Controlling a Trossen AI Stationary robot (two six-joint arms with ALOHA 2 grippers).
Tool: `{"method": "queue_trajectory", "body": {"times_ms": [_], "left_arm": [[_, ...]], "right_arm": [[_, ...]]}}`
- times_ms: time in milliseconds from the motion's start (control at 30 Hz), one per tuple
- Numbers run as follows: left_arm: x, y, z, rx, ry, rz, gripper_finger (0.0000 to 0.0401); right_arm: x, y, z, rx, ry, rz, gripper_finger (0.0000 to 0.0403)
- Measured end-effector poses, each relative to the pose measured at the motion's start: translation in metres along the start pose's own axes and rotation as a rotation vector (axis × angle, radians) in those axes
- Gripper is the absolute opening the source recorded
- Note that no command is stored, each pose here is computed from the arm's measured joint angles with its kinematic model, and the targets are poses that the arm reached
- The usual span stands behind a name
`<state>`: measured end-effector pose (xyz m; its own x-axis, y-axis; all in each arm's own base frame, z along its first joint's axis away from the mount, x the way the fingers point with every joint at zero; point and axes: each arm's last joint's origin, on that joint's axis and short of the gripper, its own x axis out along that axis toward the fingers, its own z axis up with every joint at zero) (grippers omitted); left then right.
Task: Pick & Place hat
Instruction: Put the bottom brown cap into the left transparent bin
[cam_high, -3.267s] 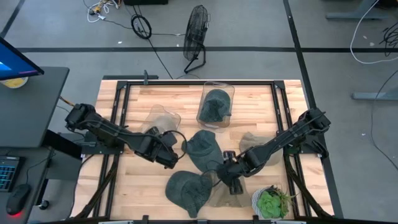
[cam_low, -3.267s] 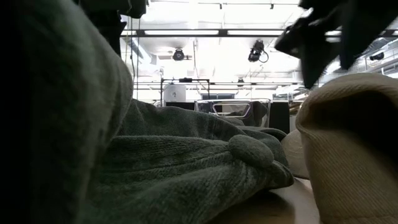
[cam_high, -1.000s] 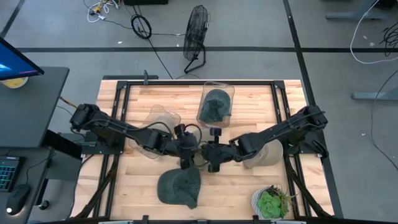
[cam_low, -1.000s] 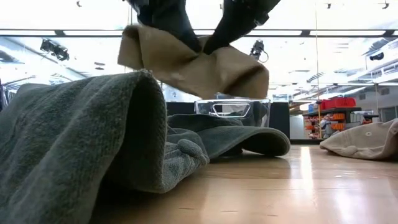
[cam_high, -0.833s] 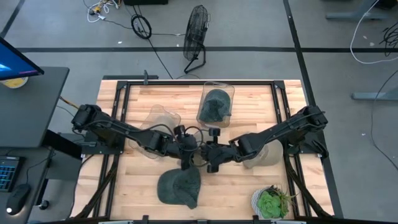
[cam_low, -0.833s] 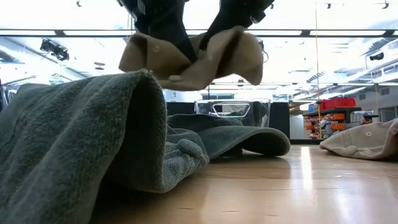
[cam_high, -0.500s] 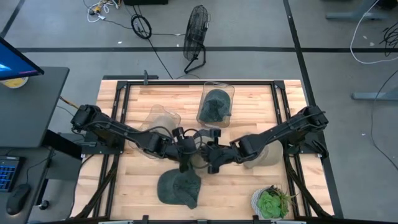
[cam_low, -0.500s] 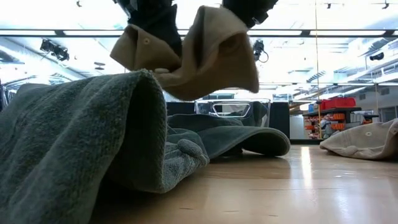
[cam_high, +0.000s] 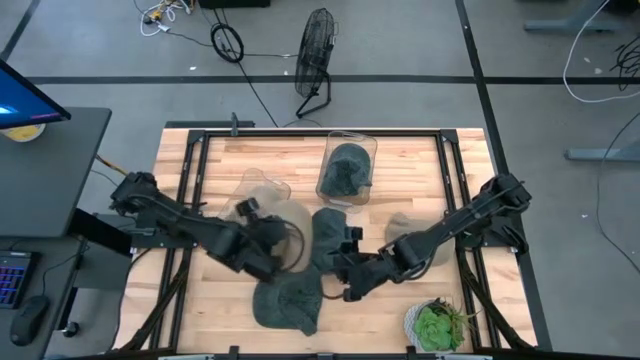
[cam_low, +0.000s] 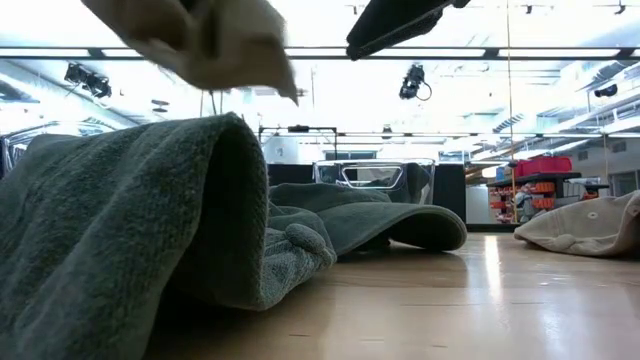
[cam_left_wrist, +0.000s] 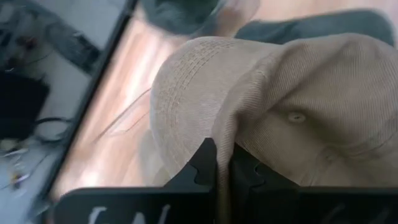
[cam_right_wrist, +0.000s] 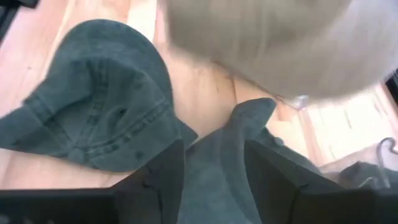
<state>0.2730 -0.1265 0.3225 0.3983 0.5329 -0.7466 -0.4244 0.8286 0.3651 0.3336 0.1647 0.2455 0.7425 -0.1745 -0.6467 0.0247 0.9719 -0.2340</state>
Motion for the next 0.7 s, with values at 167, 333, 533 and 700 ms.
{"method": "queue_trajectory", "body": {"times_ms": [167,333,533,700], "left_arm": [[-0.027,0.020,-0.001,0.010,0.027,0.010,0.0010],[-0.027,0.041,-0.004,0.050,0.079,-0.014,0.0010],[-0.019,0.081,-0.019,0.054,0.105,0.020,0.0011],[0.000,0.120,-0.051,-0.072,0.190,0.044,0.0013]], "right_arm": [[-0.004,0.006,-0.002,0.007,0.001,0.013,0.0175],[-0.004,0.006,-0.003,-0.002,0.009,0.011,0.0169],[-0.004,0.006,-0.004,0.012,0.023,0.007,0.0167],[-0.003,0.005,-0.006,0.002,0.036,0.004,0.0166]]}}
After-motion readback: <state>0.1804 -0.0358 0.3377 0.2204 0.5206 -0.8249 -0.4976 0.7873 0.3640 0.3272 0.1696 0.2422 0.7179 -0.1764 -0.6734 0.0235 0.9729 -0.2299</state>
